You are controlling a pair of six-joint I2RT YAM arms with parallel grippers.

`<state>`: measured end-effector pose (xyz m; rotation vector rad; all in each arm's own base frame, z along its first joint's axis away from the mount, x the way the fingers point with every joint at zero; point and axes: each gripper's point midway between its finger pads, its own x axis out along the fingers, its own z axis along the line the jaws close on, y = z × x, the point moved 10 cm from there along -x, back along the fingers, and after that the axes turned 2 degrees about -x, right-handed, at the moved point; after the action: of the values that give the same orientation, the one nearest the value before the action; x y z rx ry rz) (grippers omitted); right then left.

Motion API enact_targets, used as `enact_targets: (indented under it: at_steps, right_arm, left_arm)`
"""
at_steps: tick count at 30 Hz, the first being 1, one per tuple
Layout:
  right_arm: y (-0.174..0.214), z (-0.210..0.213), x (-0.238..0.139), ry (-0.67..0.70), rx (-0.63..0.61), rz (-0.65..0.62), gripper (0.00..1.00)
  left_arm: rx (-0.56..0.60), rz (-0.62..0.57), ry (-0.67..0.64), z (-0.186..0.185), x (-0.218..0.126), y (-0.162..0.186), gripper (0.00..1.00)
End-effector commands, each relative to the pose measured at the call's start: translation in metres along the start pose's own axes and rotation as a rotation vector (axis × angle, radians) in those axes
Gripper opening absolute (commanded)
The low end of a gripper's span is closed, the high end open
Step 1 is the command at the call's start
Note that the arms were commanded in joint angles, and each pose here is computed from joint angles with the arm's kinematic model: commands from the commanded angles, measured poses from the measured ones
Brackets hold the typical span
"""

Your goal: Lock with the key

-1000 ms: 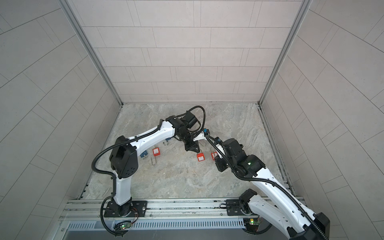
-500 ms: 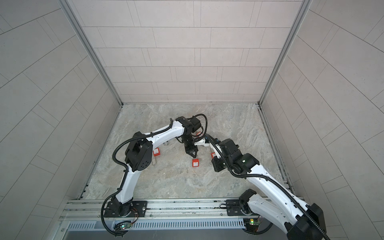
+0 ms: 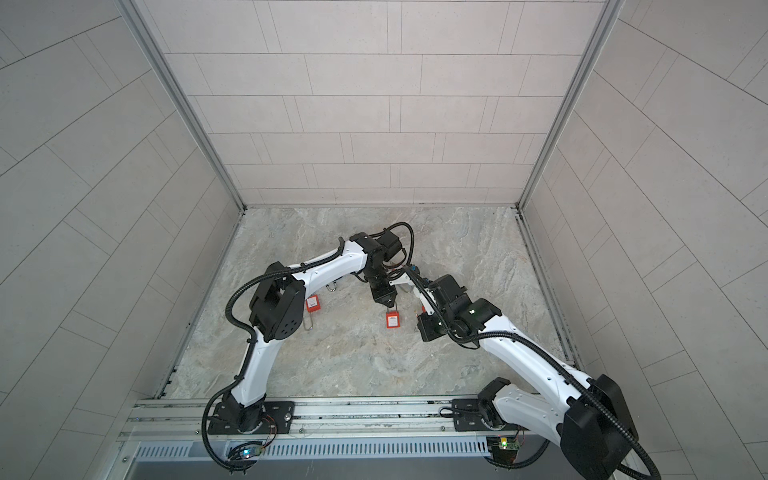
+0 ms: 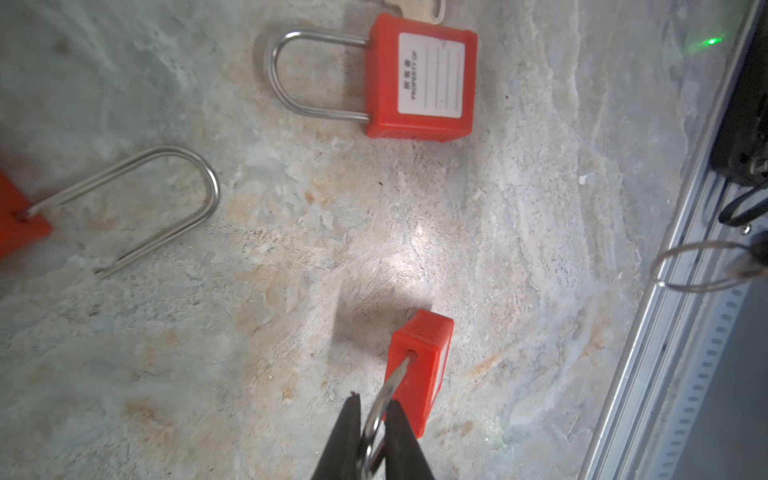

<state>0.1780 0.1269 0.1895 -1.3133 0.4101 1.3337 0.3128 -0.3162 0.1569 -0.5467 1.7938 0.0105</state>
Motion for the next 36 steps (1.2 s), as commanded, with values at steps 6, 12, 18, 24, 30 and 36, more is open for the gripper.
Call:
enact_targets:
  at_steps: [6, 12, 18, 24, 30, 36]
  right_arm:
    - [-0.005, 0.0, 0.011, 0.022, 0.032, 0.033, 0.0]
    - [-0.008, 0.0, 0.013, 0.038, 0.052, 0.033, 0.0]
    - [-0.012, 0.001, 0.015, 0.066, 0.08, 0.059, 0.0]
    - [-0.022, 0.002, 0.026, 0.135, 0.146, 0.133, 0.0]
    - [-0.036, 0.009, 0.049, 0.145, 0.127, 0.193, 0.0]
    - [-0.049, 0.008, 0.072, 0.172, 0.126, 0.273, 0.0]
  left_arm:
    - [-0.051, -0.028, -0.032, 0.018, 0.011, 0.001, 0.28]
    - [-0.109, -0.105, -0.063, 0.028, -0.002, 0.002, 0.39]
    - [-0.166, -0.249, -0.125, 0.039, -0.057, 0.002, 0.48]
    - [-0.4, -0.514, -0.251, 0.049, -0.121, 0.056, 0.48]
    - [-0.456, -0.622, -0.326, -0.007, -0.156, 0.122, 0.48]
    - [-0.519, -0.777, -0.363, -0.061, -0.162, 0.171, 0.48]
